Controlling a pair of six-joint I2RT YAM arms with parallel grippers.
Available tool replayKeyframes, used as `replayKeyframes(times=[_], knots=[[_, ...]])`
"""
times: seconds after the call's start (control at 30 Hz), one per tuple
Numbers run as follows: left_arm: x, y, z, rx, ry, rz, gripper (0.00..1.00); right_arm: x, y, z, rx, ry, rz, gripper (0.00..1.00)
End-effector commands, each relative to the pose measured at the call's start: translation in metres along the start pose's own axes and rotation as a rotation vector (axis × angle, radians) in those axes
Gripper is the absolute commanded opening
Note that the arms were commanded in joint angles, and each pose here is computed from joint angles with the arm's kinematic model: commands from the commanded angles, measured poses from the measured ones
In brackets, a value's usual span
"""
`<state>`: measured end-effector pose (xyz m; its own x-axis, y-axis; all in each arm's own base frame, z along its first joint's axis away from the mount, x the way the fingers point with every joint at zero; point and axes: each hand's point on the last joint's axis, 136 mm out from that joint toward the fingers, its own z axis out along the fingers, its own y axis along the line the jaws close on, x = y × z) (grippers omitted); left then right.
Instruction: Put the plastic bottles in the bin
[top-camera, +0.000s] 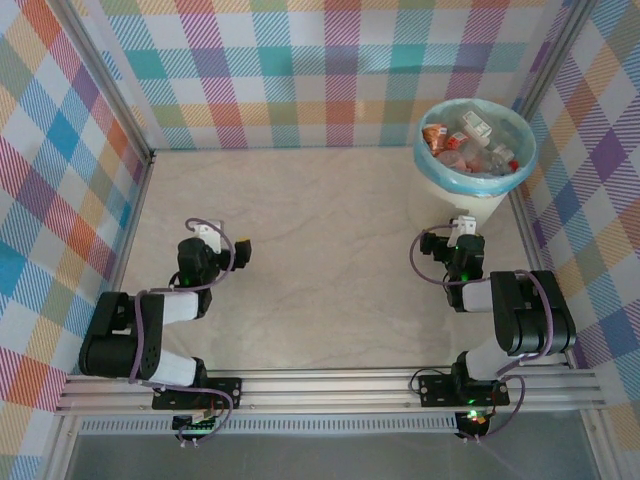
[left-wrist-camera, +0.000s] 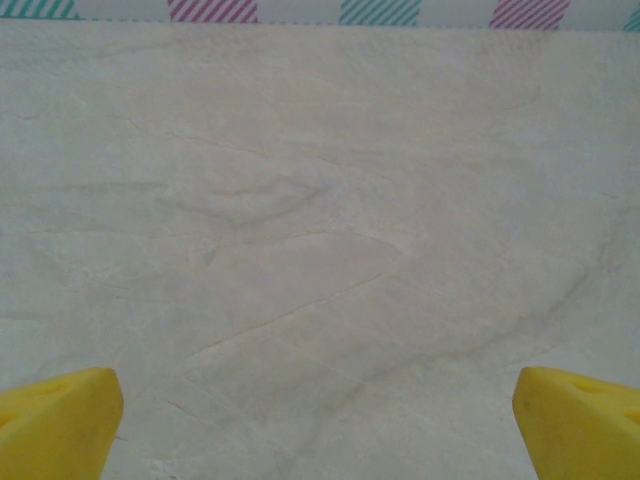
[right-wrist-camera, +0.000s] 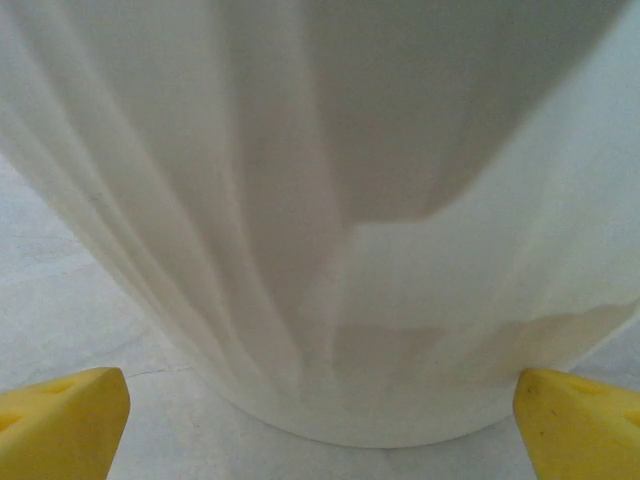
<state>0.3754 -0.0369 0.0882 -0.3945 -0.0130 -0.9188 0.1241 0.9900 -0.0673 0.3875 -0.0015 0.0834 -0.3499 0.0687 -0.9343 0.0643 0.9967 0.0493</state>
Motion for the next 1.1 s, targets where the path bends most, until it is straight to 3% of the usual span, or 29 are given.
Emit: replayKeyframes(times=[0.0, 0.2, 1.07], knots=[[-0.005, -0.001, 0.009, -0.021, -0.036, 0.033, 1.00, -0.011, 0.001, 0.001, 0.000, -0.020, 0.018, 1.00], [-0.001, 0.027, 0.022, -0.150, 0.021, -0.054, 1.00, -0.012, 0.000, 0.003, 0.006, -0.011, 0.016, 1.00], [0.000, 0.026, 0.023, -0.150, 0.025, -0.053, 1.00, -0.012, 0.001, 0.003, 0.005, -0.013, 0.014, 1.00]])
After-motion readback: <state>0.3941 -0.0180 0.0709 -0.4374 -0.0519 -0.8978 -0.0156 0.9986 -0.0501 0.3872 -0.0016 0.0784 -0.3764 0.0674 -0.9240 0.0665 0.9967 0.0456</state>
